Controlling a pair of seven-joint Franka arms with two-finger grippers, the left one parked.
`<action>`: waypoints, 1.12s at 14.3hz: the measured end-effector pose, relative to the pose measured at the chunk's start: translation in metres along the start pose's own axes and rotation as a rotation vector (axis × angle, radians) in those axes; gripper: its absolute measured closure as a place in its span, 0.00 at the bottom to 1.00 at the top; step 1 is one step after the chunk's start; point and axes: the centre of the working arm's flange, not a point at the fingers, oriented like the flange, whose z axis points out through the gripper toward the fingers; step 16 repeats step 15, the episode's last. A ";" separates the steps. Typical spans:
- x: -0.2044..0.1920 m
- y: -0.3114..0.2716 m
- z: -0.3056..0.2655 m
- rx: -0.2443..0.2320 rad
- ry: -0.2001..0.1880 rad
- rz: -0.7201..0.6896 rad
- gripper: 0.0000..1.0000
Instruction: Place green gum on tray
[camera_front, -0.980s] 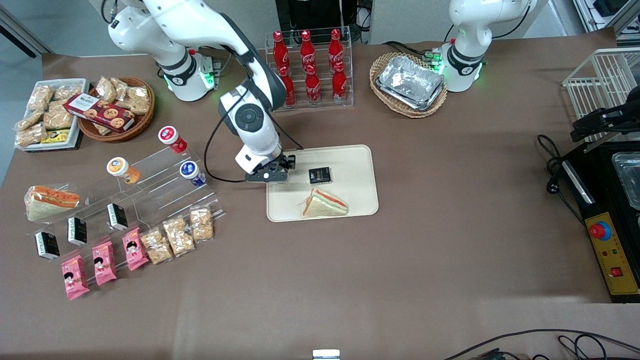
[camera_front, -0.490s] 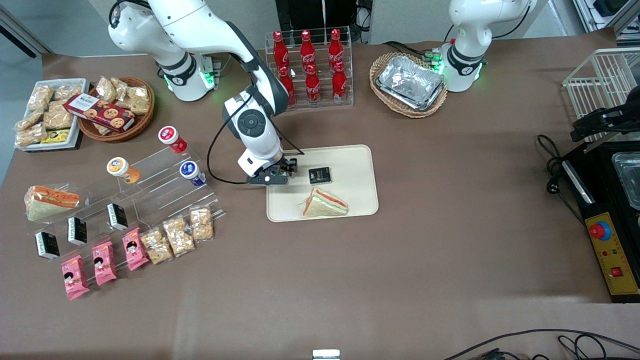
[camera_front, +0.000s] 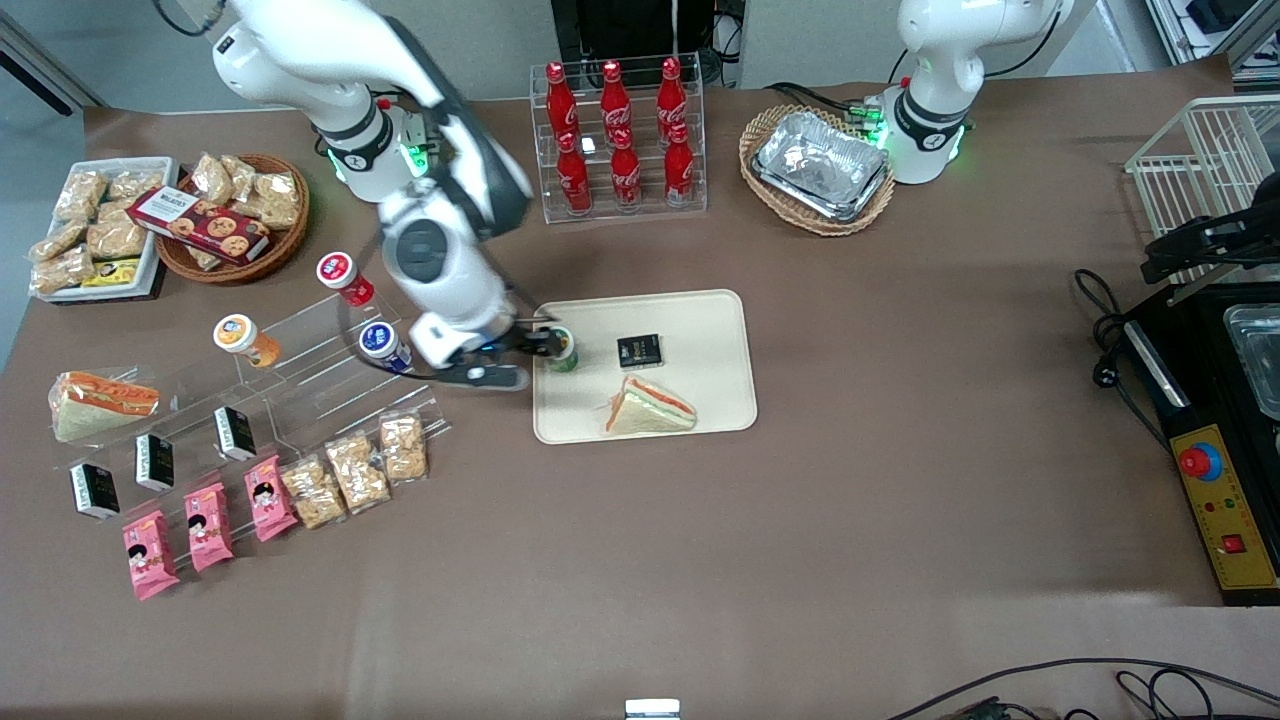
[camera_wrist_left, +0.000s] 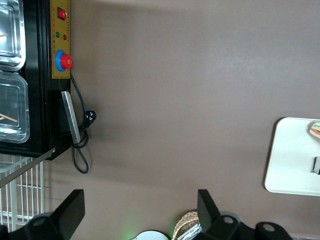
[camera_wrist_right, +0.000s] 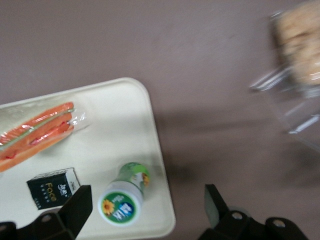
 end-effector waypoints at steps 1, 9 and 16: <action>0.009 0.018 -0.024 0.007 -0.004 0.010 0.00; 0.062 0.174 -0.181 -0.052 0.023 -0.029 0.00; 0.083 0.243 -0.285 -0.053 -0.001 -0.018 0.00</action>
